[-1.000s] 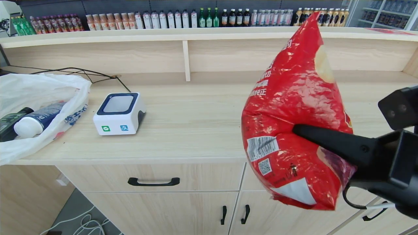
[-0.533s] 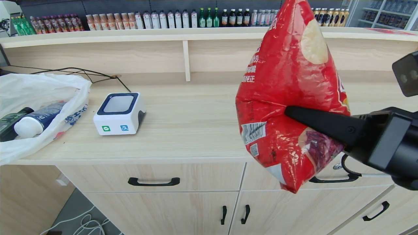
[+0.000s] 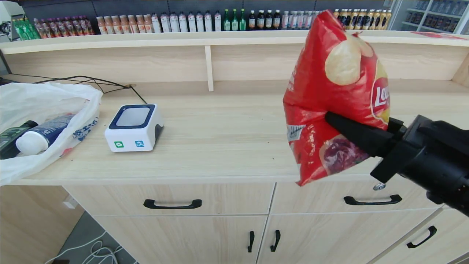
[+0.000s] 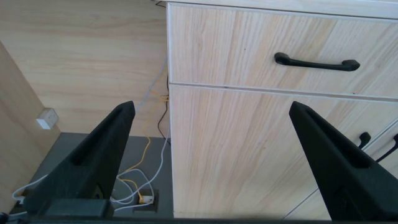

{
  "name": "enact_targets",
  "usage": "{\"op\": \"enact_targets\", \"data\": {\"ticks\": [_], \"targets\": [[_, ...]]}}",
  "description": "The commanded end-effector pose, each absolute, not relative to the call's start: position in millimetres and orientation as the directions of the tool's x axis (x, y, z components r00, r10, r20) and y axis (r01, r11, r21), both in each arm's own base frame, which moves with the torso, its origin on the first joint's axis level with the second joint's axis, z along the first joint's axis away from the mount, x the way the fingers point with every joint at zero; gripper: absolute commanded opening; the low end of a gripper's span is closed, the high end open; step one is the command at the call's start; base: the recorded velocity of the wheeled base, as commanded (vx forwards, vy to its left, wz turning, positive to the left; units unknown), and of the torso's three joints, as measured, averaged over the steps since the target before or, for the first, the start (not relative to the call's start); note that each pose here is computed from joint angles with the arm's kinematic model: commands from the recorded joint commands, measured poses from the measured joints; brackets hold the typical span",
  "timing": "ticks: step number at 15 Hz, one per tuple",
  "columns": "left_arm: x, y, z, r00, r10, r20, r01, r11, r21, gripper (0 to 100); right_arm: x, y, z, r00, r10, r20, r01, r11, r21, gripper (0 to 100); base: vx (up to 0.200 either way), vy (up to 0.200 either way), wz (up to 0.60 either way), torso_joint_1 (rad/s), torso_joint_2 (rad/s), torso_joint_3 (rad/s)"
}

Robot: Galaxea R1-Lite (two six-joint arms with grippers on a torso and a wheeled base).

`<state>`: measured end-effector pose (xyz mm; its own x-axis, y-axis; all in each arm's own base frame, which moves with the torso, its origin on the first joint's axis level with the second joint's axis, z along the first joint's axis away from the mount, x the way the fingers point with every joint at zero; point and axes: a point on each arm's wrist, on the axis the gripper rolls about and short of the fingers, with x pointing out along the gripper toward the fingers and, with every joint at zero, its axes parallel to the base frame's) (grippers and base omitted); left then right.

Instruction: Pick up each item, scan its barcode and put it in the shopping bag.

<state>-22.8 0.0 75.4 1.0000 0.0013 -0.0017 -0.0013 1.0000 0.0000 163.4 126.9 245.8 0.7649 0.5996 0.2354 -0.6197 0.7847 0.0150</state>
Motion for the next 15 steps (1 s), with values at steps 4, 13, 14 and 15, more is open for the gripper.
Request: {"op": "enact_targets", "data": {"ticks": [4,13,14,15], "targets": [[-22.8,0.0,75.3,1.0,0.002,-0.002,-0.002,1.0,0.0,100,230.8,128.4,229.5,0.804,0.429,0.412,-0.421,0.9,-0.116,0,0.0,0.0,0.0,0.0,0.0,0.0],[-22.8,0.0,75.3,1.0,0.002,-0.002,-0.002,1.0,0.0,100,220.8,129.8,244.9,0.785,0.358,0.506,-0.381,0.922,-0.061,0,0.0,0.0,0.0,0.0,0.0,0.0],[-22.8,0.0,75.3,1.0,0.002,-0.002,-0.002,1.0,0.002,100,222.0,131.5,247.7,0.778,0.357,0.517,-0.384,0.922,-0.059,0,0.0,0.0,0.0,0.0,0.0,0.0],[-22.8,0.0,75.3,1.0,0.002,-0.002,-0.002,1.0,0.002,100,223.5,132.4,249.5,0.775,0.355,0.523,-0.385,0.921,-0.055,0,0.0,0.0,0.0,0.0,0.0,0.0]]}}
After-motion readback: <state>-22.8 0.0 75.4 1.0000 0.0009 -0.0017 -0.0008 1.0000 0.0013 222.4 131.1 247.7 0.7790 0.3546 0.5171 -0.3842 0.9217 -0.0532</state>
